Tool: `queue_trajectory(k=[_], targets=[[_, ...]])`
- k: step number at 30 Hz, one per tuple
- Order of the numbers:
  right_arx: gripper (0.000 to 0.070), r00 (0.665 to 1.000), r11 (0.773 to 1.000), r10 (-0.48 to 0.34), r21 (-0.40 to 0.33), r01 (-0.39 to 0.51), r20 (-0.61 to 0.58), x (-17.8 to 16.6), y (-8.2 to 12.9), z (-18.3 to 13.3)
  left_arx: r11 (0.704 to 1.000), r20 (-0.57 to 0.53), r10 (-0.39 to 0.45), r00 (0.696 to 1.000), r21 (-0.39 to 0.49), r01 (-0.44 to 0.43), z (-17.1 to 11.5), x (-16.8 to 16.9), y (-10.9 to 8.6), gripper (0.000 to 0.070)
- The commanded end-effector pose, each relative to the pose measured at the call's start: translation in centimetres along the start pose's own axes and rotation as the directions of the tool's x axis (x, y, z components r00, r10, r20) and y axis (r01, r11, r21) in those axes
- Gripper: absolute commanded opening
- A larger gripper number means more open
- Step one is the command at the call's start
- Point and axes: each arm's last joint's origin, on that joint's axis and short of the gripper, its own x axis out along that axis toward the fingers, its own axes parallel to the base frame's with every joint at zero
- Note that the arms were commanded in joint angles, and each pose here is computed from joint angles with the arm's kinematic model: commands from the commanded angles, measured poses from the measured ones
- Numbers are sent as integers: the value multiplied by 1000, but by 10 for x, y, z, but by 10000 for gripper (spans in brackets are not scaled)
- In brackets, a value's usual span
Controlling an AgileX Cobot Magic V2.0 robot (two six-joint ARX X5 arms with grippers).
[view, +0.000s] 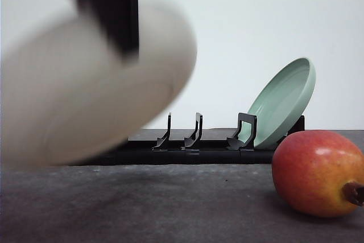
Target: Place pomegranate in white plate
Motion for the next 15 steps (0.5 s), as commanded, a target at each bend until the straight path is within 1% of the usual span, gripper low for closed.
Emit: queue_trajectory(k=[1, 4, 7, 12, 15], targets=[[585, 1000, 1000, -3, 0, 3, 10, -2, 2, 4, 1000, -25, 27, 999, 3, -27, 1, 16, -9, 0], [585, 1000, 1000, -3, 4, 3, 5, -2, 2, 3, 996, -97, 83, 992, 42, -79, 1, 43, -18, 0], [585, 1000, 1000, -3, 4, 3, 5, -2, 2, 3, 989, -134, 137, 981, 82, -127, 4, 67, -28, 0], [585, 1000, 1000, -3, 5, 3, 3, -2, 2, 3, 984, -183, 156, 971, 120, -135, 5, 99, -42, 0], [585, 1000, 1000, -4, 6, 4, 2, -2, 2, 3, 985, -168, 149, 974, 114, -131, 7, 111, -49, 1]])
